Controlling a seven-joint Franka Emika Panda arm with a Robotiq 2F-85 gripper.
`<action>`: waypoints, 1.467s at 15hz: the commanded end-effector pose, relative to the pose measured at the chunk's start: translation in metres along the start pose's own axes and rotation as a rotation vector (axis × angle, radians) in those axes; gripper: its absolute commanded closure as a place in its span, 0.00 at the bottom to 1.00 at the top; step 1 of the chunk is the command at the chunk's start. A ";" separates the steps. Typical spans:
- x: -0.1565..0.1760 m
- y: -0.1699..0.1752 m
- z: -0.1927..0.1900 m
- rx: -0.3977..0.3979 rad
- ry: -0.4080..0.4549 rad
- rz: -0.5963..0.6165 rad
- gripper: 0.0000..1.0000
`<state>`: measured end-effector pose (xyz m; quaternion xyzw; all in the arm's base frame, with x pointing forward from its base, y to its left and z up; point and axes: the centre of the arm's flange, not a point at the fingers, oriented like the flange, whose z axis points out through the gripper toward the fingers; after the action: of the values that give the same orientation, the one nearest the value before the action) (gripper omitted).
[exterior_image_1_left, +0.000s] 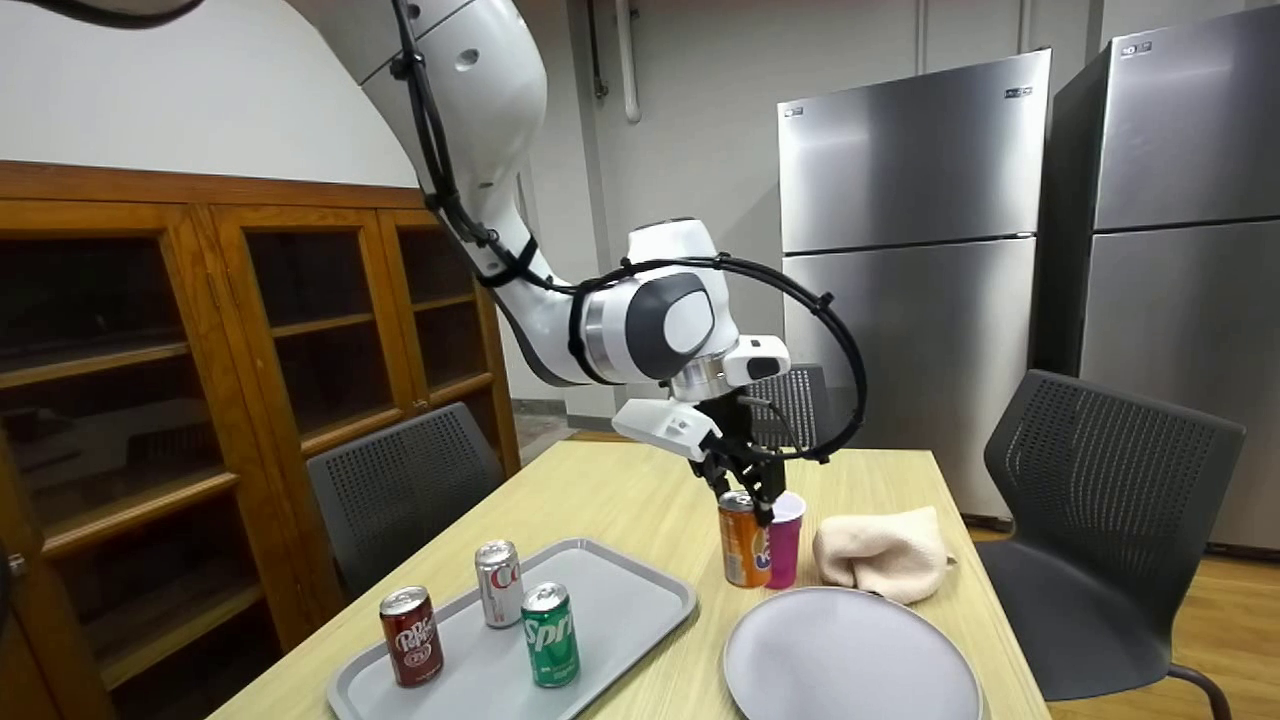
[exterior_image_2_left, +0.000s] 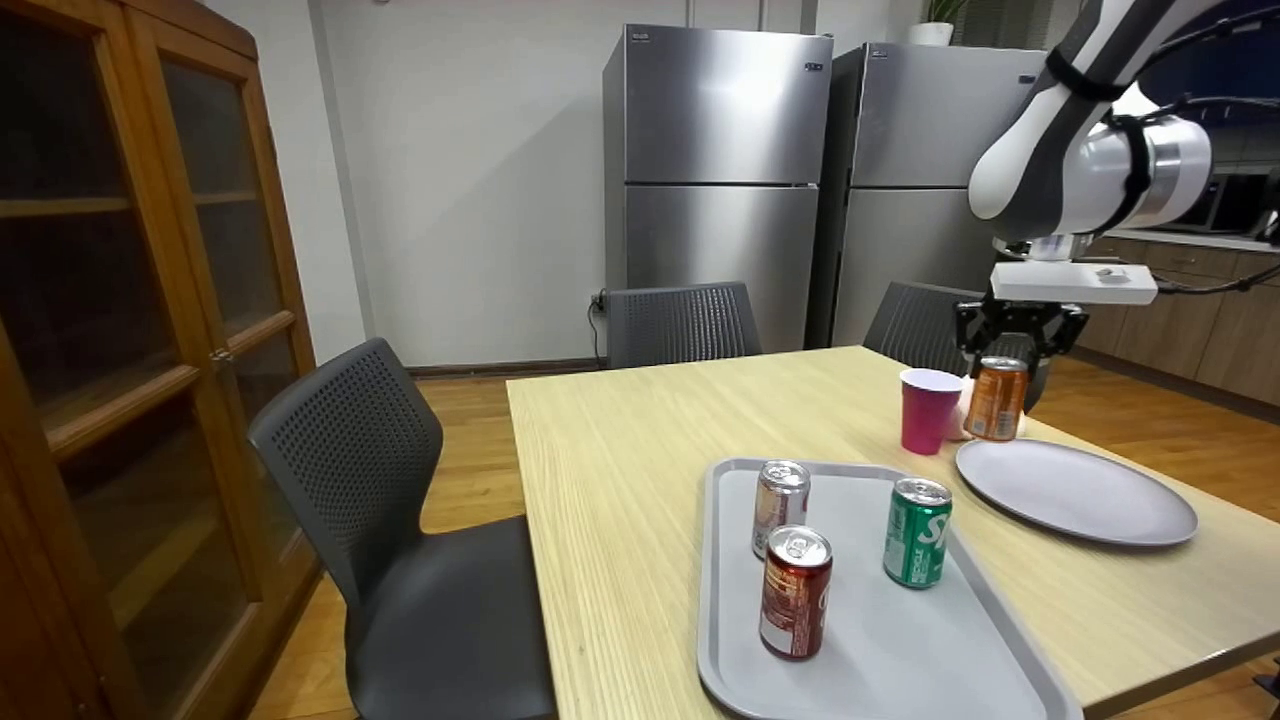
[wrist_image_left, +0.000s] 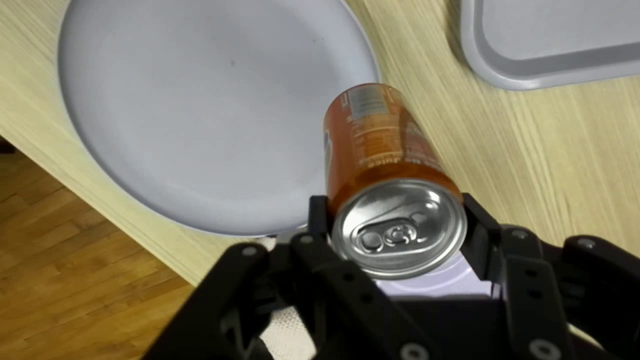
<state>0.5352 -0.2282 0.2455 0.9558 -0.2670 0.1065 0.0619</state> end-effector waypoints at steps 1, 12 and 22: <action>0.008 0.030 -0.004 -0.015 -0.017 0.033 0.62; 0.051 0.098 0.044 -0.110 -0.006 0.213 0.62; 0.085 0.105 0.085 -0.120 -0.020 0.376 0.62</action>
<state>0.5454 -0.3595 0.1878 0.8972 -0.4204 0.0913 0.0997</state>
